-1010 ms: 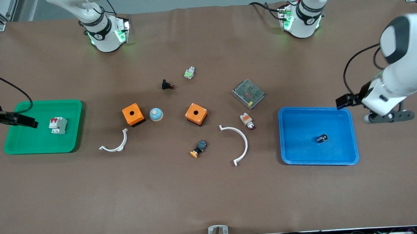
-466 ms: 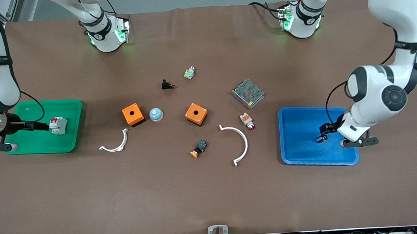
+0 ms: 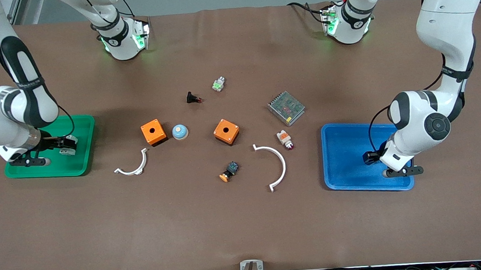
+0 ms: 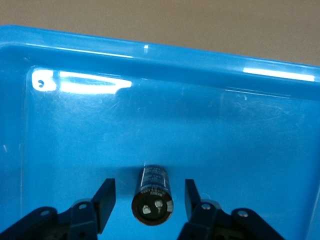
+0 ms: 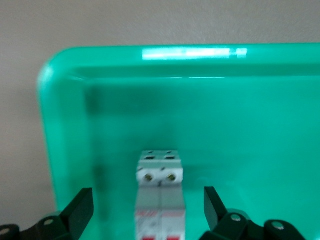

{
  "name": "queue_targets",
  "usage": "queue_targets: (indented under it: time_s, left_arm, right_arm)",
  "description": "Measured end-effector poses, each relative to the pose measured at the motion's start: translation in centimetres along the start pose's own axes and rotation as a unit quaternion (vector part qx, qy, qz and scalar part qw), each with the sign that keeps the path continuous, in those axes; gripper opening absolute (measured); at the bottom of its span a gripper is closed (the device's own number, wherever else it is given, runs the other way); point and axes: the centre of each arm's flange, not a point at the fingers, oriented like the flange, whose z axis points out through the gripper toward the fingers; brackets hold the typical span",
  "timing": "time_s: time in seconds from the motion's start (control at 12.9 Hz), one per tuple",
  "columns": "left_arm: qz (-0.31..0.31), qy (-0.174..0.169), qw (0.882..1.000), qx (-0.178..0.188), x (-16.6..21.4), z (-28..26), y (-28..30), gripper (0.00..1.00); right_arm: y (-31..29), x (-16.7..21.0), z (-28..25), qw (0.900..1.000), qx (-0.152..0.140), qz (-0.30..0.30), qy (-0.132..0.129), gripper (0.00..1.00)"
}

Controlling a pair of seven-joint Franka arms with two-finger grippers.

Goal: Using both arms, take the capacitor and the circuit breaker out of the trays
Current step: 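Grasp the breaker with the right gripper while the left gripper grasps the capacitor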

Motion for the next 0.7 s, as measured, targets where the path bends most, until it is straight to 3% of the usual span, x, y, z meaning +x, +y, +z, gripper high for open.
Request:
queue_targets:
  time_s: [0.08, 0.23, 0.39, 0.47, 0.7]
  left_arm:
    - [0.0, -0.001, 1.0, 0.0, 0.0, 0.2, -0.1, 0.62]
    - [-0.001, -0.003, 1.0, 0.0, 0.0, 0.5, -0.1, 0.54]
    - [-0.001, -0.004, 1.0, 0.0, 0.1, 0.6, -0.1, 0.33]
    - [-0.001, -0.003, 1.0, 0.0, 0.1, 0.6, -0.1, 0.34]
    - [0.0, -0.001, 1.0, -0.001, 0.3, 0.1, 0.0, 0.34]
  right_arm:
    - [0.9, -0.3, 1.0, 1.0, 0.0, -0.002, -0.002, 0.97]
    - [1.7, -0.6, 1.6, 1.0, 0.002, -0.002, -0.005, 0.75]
    - [1.3, -0.3, 1.4, 1.0, 0.002, -0.005, -0.003, 0.49]
    - [1.2, -0.2, 1.3, 1.0, 0.003, -0.006, -0.003, 0.39]
    - [0.1, 0.9, -0.9, 1.0, 0.017, 0.003, -0.011, 0.4]
